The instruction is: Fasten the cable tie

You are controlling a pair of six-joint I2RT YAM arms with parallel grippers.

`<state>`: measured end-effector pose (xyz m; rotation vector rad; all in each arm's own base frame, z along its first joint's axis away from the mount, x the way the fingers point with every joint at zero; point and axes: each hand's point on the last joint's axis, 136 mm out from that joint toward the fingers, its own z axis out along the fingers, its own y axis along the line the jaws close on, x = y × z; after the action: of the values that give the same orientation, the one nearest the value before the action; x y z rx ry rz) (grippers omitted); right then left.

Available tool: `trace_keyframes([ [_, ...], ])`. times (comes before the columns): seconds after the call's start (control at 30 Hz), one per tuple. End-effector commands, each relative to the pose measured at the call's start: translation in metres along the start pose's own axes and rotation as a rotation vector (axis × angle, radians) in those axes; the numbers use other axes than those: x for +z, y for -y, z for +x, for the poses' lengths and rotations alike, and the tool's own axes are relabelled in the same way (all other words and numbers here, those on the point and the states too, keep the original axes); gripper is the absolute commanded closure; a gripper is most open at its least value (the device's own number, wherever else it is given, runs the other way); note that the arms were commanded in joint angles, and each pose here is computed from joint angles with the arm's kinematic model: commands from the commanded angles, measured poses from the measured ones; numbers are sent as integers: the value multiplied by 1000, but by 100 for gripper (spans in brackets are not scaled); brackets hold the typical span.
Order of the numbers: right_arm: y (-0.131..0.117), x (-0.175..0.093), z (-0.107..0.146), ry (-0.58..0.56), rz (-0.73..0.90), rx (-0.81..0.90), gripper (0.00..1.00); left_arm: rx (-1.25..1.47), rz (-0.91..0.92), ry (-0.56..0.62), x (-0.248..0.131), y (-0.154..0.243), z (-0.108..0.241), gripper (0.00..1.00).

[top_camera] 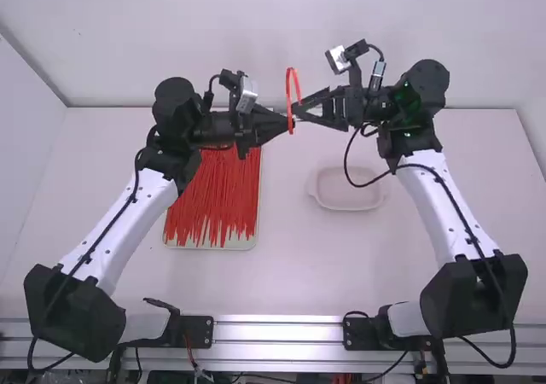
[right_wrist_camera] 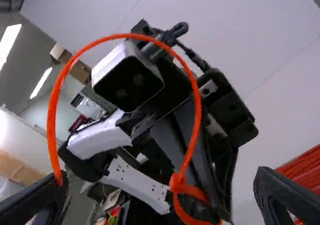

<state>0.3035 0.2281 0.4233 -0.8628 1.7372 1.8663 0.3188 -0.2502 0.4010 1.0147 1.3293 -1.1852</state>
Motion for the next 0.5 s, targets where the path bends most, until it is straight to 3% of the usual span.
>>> trace_keyframes([
  [0.0, -20, 1, -4, -8, -7, -96, 2, 11, 4, 25, -4, 10, -14, 98],
  [0.2, -20, 1, -4, -7, -7, -96, 3, 5, 12, 23, -4, 12, -14, 97],
  [0.3, -20, 1, -5, 0, -3, -96, 14, 6, 33, 19, -3, 15, -13, 97],
  [0.33, -19, 1, -6, 5, -2, -96, 23, 4, 29, 19, -4, 15, -13, 97],
  [0.47, -20, 5, -7, 13, -4, -96, 47, -7, 37, 13, -1, 16, -11, 97],
])
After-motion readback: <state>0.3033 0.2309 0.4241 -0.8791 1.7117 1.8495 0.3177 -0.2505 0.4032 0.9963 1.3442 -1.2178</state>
